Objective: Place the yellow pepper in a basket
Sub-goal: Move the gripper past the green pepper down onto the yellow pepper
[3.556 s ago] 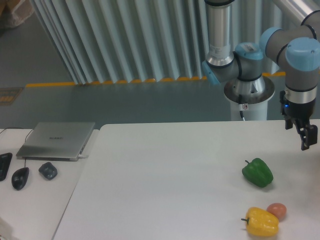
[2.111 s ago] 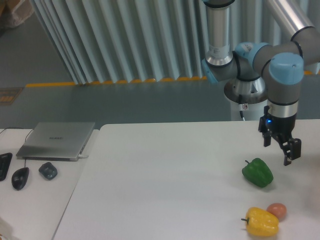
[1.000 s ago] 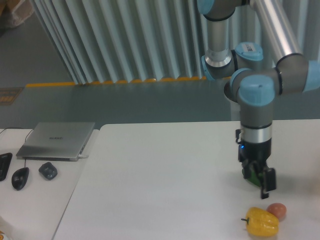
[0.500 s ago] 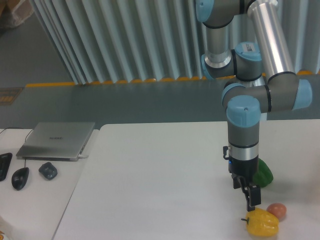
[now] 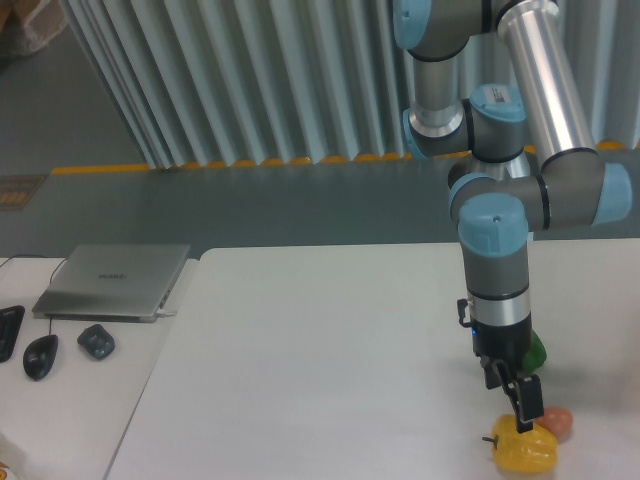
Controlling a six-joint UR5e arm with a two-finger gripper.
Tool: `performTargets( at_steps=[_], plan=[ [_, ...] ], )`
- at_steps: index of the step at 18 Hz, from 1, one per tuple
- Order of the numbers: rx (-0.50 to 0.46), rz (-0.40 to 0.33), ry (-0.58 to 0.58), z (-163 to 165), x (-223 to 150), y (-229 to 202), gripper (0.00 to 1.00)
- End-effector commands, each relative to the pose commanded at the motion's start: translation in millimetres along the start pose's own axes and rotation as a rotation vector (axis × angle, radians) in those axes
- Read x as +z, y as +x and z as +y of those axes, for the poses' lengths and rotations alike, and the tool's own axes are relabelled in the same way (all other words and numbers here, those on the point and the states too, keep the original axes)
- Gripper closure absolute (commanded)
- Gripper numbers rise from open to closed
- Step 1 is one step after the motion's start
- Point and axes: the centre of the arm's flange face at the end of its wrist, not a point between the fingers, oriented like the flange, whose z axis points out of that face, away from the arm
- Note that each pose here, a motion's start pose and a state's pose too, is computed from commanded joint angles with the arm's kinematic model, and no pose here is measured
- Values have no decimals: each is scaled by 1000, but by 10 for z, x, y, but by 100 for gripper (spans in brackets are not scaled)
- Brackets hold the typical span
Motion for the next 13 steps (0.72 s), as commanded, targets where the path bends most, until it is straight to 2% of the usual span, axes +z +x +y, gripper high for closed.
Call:
performTargets(
  at_steps=[8, 9, 13],
  plan=[
    [-2, -11, -31, 9, 156, -118, 0],
    [-1, -30, -24, -9, 150, -137, 0],
    [0, -8, -30, -7, 355, -113, 0]
  ],
)
